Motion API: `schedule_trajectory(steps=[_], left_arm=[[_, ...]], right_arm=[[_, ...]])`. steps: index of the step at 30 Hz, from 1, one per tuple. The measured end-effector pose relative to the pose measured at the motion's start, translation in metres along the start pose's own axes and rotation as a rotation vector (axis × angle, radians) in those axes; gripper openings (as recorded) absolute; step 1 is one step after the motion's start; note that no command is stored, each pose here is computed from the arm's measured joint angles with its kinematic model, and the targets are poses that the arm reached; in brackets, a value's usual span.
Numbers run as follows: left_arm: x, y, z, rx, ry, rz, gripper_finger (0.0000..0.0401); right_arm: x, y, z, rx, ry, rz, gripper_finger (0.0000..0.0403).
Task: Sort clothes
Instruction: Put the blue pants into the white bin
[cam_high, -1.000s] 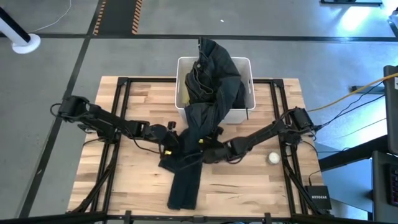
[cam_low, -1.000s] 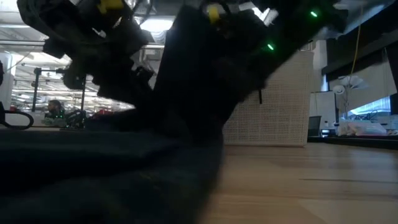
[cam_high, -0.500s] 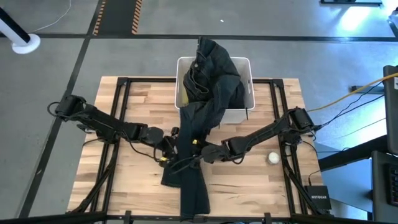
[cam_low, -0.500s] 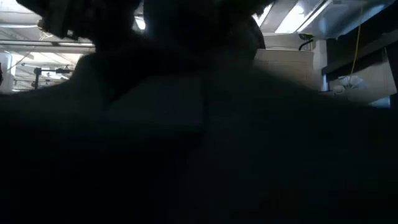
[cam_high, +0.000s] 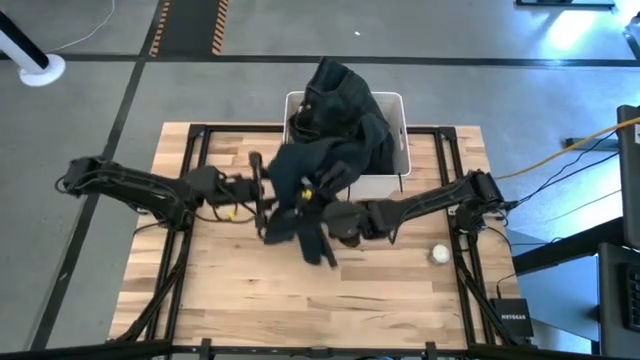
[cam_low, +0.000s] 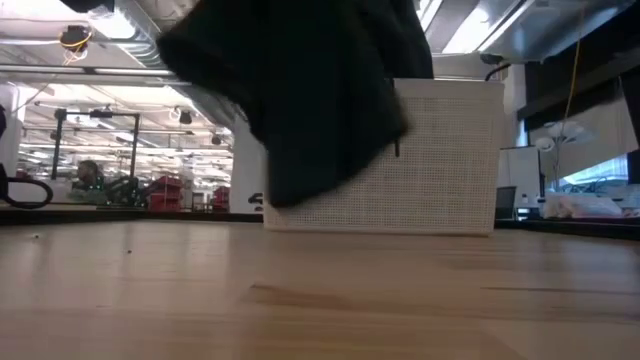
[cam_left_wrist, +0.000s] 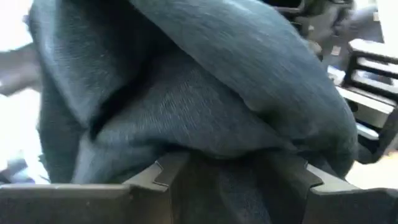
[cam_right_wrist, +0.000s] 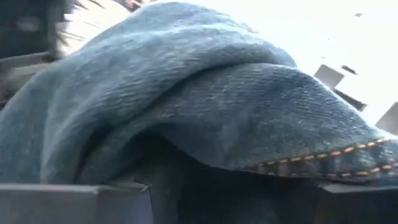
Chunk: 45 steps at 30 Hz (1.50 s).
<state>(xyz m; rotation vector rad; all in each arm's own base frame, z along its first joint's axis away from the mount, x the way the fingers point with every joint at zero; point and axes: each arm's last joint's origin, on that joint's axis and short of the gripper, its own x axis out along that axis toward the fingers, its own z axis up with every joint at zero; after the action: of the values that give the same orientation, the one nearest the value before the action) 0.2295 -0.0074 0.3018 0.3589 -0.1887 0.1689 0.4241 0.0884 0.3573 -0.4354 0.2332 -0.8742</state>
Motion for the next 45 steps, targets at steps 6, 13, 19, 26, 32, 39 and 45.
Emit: schedule_trajectory(steps=[6, 13, 19, 26, 32, 39, 45], left_arm=[[0.013, 0.034, 0.018, 0.027, -0.1, 0.165, 0.0153], [0.045, 0.075, 0.034, 0.077, -0.11, 0.301, 0.0153], [0.087, 0.112, 0.036, 0.118, -0.108, 0.341, 0.0153], [0.127, 0.161, 0.033, 0.139, -0.087, 0.443, 0.0153], [0.143, 0.197, 0.019, 0.311, -0.016, 0.521, 0.0153], [0.141, 0.231, -0.022, 0.324, 0.188, 0.549, 0.0153], [0.133, 0.228, -0.058, 0.091, 0.495, 0.463, 0.0153]], right_arm=[[0.027, -0.045, 0.038, -0.061, 0.026, -0.104, 0.0213], [0.048, -0.1, 0.059, -0.154, 0.15, -0.233, 0.0213], [0.056, -0.156, 0.077, -0.182, 0.206, -0.293, 0.0213], [0.058, -0.204, 0.079, -0.19, 0.242, -0.345, 0.0213], [0.075, -0.22, 0.059, -0.194, 0.3, -0.29, 0.0213], [0.102, -0.244, 0.015, -0.078, 0.473, -0.161, 0.0213], [0.119, -0.265, -0.018, 0.092, 0.647, 0.021, 0.0213]])
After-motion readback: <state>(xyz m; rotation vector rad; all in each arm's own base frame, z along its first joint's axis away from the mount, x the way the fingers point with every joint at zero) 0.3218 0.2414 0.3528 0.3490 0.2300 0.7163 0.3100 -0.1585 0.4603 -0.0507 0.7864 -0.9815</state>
